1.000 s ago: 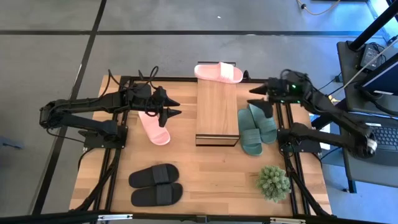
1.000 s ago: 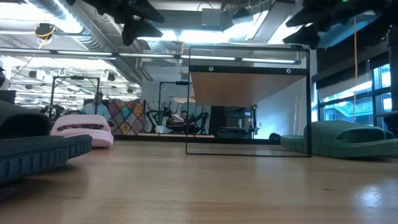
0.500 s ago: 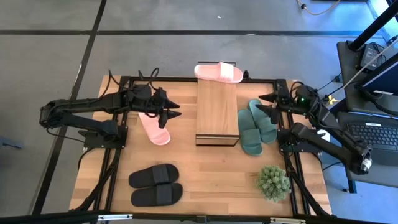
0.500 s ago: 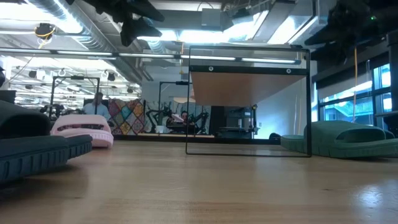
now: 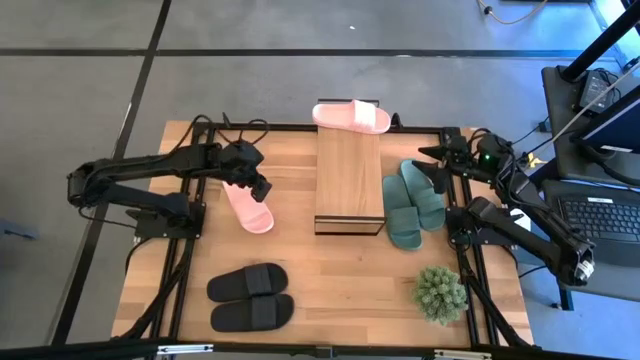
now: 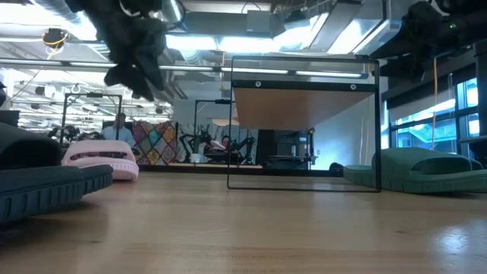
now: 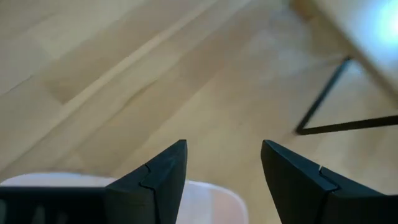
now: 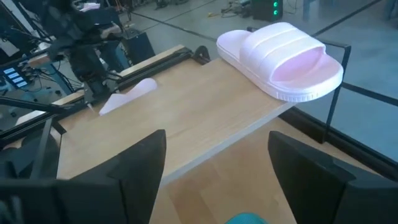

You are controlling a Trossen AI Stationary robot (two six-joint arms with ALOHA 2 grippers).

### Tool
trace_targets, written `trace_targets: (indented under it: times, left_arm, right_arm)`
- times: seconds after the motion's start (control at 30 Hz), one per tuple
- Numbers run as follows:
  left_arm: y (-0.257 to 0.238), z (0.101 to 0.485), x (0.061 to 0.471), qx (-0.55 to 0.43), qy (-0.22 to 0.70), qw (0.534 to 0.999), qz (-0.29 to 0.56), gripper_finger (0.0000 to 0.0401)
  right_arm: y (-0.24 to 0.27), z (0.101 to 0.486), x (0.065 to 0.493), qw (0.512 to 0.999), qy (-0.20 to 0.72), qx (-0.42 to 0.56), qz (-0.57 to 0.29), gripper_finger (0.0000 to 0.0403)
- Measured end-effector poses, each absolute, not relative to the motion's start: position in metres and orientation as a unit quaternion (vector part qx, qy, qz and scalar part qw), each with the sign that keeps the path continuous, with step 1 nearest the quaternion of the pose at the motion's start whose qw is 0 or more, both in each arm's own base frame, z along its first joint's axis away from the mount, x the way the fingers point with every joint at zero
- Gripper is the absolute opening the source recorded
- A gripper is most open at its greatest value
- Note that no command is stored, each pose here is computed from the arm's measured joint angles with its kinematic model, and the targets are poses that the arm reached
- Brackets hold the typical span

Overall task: Pick and place slides into the shelf
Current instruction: Put the pink slide on the shelf

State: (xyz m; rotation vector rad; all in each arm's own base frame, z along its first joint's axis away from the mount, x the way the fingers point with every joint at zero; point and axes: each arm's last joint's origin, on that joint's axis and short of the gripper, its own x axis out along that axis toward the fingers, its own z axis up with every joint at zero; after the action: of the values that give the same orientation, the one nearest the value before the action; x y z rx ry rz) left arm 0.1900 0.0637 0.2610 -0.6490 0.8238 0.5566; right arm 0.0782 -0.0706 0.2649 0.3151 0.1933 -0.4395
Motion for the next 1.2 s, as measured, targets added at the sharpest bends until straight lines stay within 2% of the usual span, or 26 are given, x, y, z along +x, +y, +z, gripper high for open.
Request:
trace_targets:
  times: [0.27,0.5,0.77,1.07,1.2]
  left_arm:
    - [0.081,0.248,0.189,-0.341,0.43,0.796,0.255,0.0197]
    - [0.092,0.229,0.177,-0.366,0.513,0.716,0.3,0.0197]
    - [0.1,0.217,0.181,-0.395,0.537,0.7,0.258,0.0197]
    - [0.114,0.193,0.188,-0.402,0.579,0.659,0.263,0.0197]
    - [0.118,0.187,0.189,-0.422,0.584,0.655,0.228,0.0197]
  right_arm:
    - [-0.073,0.263,0.081,0.959,0.105,0.164,-0.204,0.0283]
    - [-0.073,0.262,0.082,0.96,0.109,0.169,-0.192,0.0283]
    - [-0.073,0.262,0.082,0.96,0.11,0.169,-0.192,0.0283]
    - [-0.073,0.262,0.082,0.96,0.111,0.169,-0.192,0.0283]
    - [-0.073,0.261,0.082,0.96,0.111,0.169,-0.192,0.0283]
